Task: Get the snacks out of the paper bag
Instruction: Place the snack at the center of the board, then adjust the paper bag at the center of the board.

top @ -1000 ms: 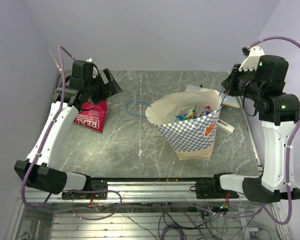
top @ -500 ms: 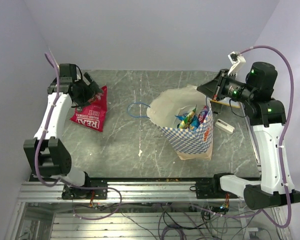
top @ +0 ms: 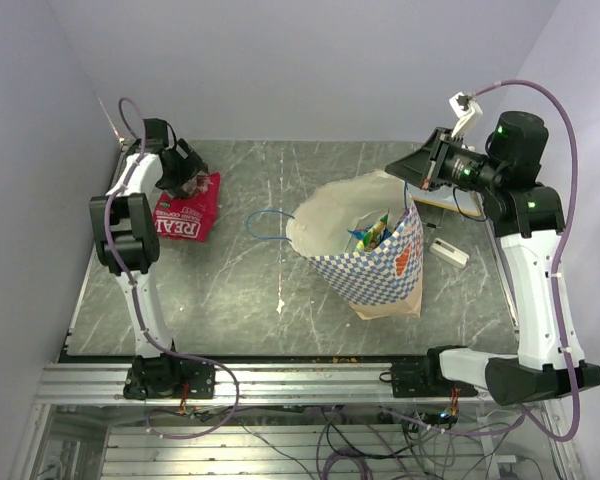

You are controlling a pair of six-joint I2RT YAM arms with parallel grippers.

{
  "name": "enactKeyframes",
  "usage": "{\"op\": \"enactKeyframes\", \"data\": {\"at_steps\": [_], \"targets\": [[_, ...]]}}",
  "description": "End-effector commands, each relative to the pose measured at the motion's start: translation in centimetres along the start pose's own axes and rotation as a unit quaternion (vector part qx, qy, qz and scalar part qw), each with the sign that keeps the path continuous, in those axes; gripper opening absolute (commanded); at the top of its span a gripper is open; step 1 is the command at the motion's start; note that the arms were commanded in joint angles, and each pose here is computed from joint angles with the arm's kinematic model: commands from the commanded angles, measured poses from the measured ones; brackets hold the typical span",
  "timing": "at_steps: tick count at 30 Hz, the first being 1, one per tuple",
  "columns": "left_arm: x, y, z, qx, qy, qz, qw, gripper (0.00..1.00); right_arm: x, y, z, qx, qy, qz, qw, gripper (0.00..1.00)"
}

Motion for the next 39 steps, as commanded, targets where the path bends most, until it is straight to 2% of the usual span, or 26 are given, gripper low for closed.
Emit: {"op": "enactKeyframes", "data": {"at_steps": [1,6,10,13,16,22,27,30,33,35,36,37,39], "targets": [[1.1,-1.4,-1.0,0.020,0.023,0.003,1.000,1.00,-0.2,-2.1,1.6,-0.032,-0.028,-0.025,0.999,0.00],[-3.8,-0.8,-3.5,0.026,0.075,-0.020,0.997,0.98,-0.8,-2.9,0.7,-0.031,0.042,-0.041,0.998,0.00],[-8.9,2.1,-6.9,0.056,0.133,-0.016,0.989,0.97,-2.1,-3.4,-0.2,-0.045,0.122,-0.072,0.989,0.00],[-12.4,6.4,-10.4,0.095,0.209,0.010,0.973,0.97,-2.7,-3.2,-0.5,-0.061,0.142,-0.081,0.985,0.00],[-15.2,10.7,-12.8,0.150,0.283,0.029,0.947,0.97,-2.6,-3.1,-0.4,-0.070,0.135,-0.073,0.986,0.00],[-16.9,14.9,-13.3,0.288,0.288,0.025,0.913,0.97,-2.5,-3.2,-0.4,-0.074,0.129,-0.073,0.986,0.00],[-16.4,14.5,-11.7,0.350,0.201,0.012,0.915,0.97,-2.4,-3.4,-0.3,-0.080,0.124,-0.075,0.986,0.00],[-16.7,14.6,-11.1,0.356,0.194,0.001,0.914,0.97,-2.3,-3.3,-0.6,-0.081,0.130,-0.069,0.986,0.00],[-15.8,16.5,-10.6,0.354,0.225,0.055,0.906,0.97,-2.5,-3.3,-0.6,-0.084,0.135,-0.067,0.985,0.00],[-15.1,18.8,-10.5,0.344,0.271,0.138,0.888,0.97,-2.6,-3.4,-0.6,-0.087,0.139,-0.069,0.984,0.00],[-15.4,20.1,-10.9,0.332,0.319,0.180,0.869,0.97,-2.7,-3.4,-0.6,-0.088,0.142,-0.069,0.983,0.00],[-16.0,21.0,-11.2,0.318,0.353,0.197,0.857,0.97,-2.8,-3.5,-0.7,-0.088,0.146,-0.070,0.983,0.00],[-17.3,21.7,-11.5,0.299,0.398,0.195,0.845,0.99,-2.9,-3.6,-0.7,-0.091,0.152,-0.072,0.982,0.00]]}}
Point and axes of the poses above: each gripper's point midway between its finger pads, its own x axis out along the fingers, its own z axis along the line the jaws close on, y = z × x, the point moved 6 cm from there along -x, back along the fingers, and after that the axes turned 2 degrees about x, right-handed, at the moved point
